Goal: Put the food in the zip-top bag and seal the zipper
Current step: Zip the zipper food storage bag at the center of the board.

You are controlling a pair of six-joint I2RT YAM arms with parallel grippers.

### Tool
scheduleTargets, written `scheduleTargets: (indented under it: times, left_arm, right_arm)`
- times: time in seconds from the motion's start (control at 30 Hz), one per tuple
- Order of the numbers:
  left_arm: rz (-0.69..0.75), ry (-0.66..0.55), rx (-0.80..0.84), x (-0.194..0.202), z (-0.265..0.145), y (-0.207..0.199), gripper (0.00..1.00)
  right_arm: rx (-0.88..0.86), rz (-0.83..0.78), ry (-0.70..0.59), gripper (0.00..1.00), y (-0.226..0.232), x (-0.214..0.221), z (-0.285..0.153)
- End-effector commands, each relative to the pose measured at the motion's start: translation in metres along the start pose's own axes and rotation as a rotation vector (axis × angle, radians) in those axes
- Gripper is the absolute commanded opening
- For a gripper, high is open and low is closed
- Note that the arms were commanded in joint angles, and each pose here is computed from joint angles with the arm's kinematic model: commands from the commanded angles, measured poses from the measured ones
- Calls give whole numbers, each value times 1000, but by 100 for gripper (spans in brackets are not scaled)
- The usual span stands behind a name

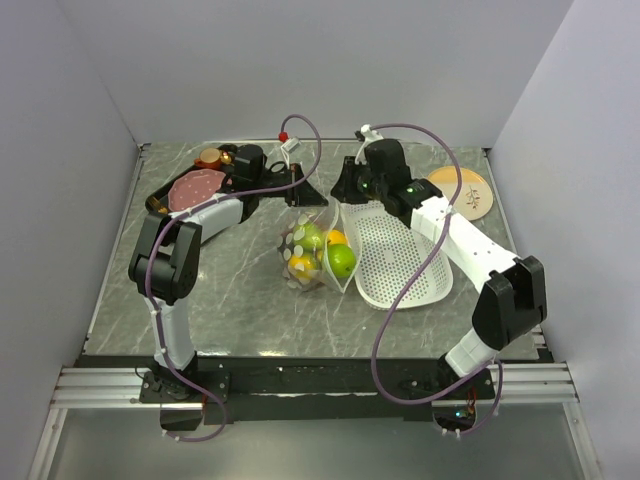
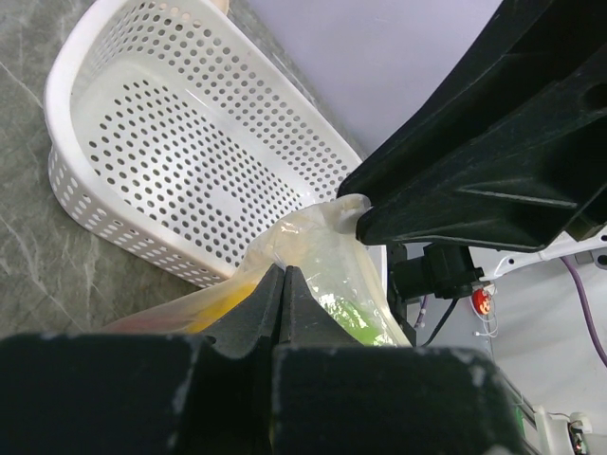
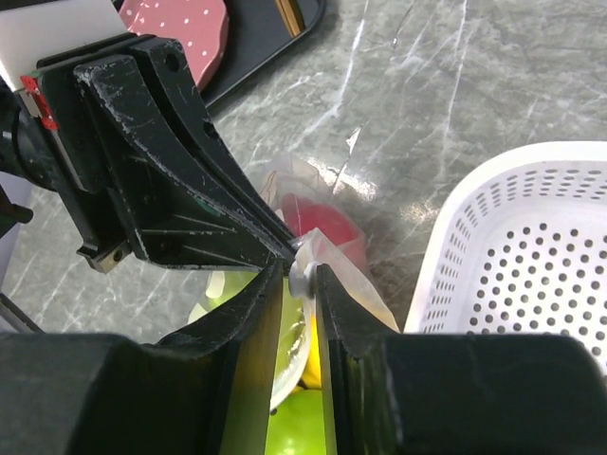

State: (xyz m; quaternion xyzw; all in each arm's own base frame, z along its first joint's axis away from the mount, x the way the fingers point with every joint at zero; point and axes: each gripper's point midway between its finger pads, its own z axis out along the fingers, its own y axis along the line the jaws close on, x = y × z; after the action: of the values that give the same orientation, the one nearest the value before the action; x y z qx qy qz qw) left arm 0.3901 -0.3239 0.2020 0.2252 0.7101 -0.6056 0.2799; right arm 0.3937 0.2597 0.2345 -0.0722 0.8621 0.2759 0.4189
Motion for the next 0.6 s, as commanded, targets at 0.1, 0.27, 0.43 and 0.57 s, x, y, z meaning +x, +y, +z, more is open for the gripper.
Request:
scheduleTargets:
  times: [0.1,0.27,0.43,0.57]
  left_arm:
    - [89,-27,27,-19,-2,-24,1]
    - [88,-29,27,-19,-2,-25,1]
    - [85,-26,25,-18,-2,-24,1]
    - [87,-24,25,-19,-2,-24,1]
  right_arm:
    - [-35,-9,-48,31,9,-18,-2]
    - [-20,-9,-44,28,6,-15,-2]
    - [-20,-11,-38,24,5,-12,-3]
    - [-8,-9,-41,26,2,-11,-4]
